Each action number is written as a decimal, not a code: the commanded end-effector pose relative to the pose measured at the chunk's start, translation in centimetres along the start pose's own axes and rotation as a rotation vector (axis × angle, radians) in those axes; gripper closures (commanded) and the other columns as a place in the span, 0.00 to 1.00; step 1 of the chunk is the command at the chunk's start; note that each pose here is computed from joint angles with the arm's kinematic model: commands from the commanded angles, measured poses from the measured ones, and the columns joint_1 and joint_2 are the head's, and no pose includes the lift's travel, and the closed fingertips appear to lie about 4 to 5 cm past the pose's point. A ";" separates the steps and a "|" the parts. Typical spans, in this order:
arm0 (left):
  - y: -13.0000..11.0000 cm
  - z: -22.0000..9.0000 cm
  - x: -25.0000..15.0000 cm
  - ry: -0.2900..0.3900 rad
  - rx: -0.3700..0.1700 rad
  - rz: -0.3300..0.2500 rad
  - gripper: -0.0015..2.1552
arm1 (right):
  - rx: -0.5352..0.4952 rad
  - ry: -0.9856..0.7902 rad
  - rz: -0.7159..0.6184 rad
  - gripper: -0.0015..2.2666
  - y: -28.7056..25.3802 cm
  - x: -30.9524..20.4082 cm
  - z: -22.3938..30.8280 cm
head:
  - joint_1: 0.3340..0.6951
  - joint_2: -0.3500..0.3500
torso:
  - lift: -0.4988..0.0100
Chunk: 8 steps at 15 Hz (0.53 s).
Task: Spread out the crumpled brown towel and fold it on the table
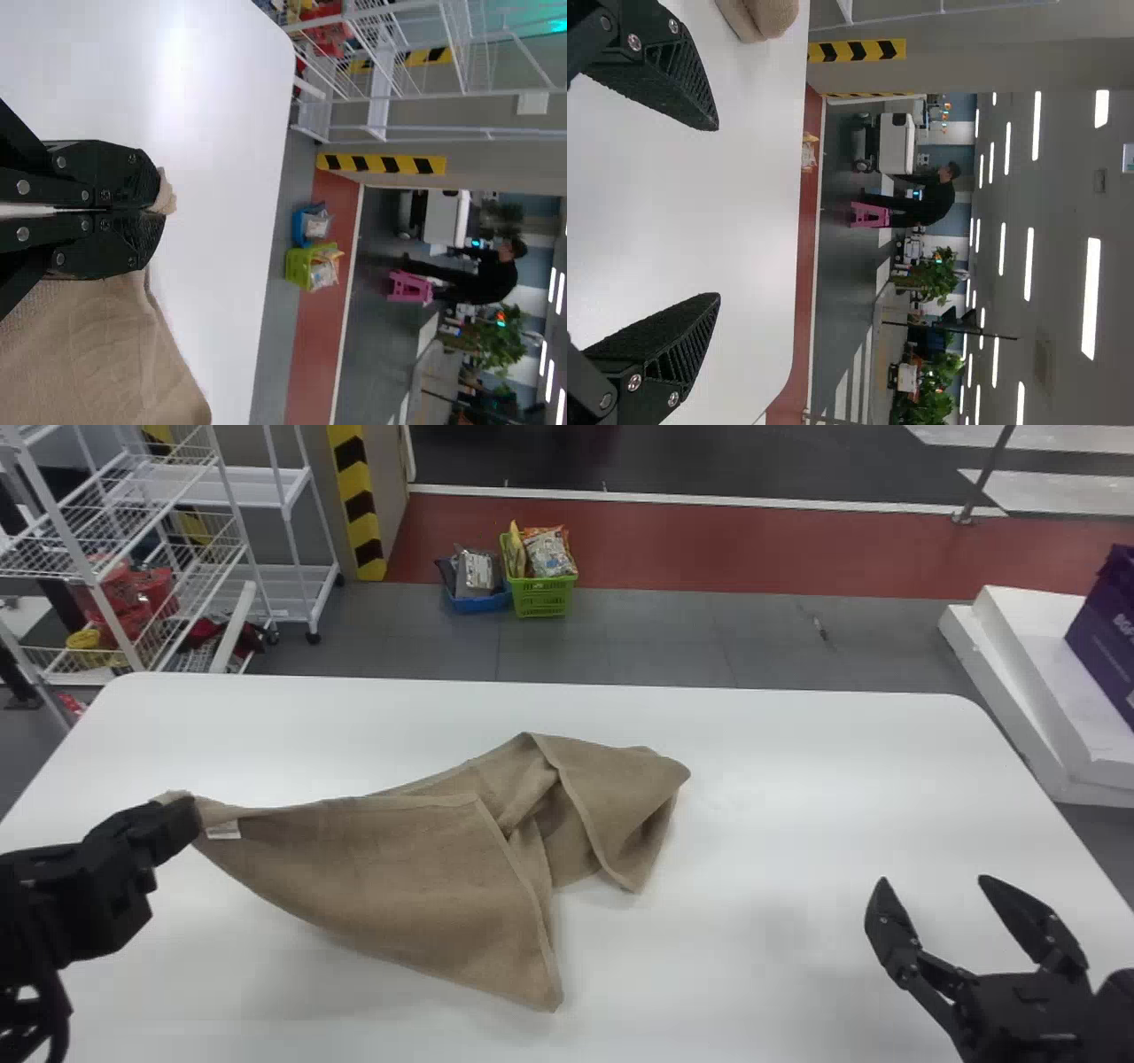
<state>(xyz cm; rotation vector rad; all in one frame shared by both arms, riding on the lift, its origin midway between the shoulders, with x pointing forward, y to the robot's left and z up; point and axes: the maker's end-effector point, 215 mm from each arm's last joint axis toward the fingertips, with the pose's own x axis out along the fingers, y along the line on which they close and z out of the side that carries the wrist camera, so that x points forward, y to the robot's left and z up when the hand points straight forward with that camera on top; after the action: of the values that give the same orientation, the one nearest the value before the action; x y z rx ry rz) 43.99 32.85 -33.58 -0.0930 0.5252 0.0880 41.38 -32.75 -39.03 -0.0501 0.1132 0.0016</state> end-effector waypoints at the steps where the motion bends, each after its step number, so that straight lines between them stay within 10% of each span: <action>1: 2.0 -1.8 1.5 0.065 -0.003 0.058 0.00 | 0.001 0.000 0.000 0.07 0.0 0.0 0.0 | 1.00 0.50 | 0.73; 4: 3.5 -1.9 1.0 0.051 0.030 0.191 0.01 | 0.001 -0.002 -0.001 0.07 0.0 0.1 0.1 | 1.00 0.54 | 0.73; 8: -0.8 1.4 -0.5 -0.109 0.156 0.260 0.03 | 0.001 -0.005 -0.001 0.07 0.0 0.2 0.2 | 1.00 0.55 | 0.73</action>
<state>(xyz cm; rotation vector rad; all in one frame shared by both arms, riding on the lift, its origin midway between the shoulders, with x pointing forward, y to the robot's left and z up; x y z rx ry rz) 43.95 34.30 -33.35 0.1028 0.4813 0.3246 41.58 -32.77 -38.87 -0.0500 0.1089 0.0011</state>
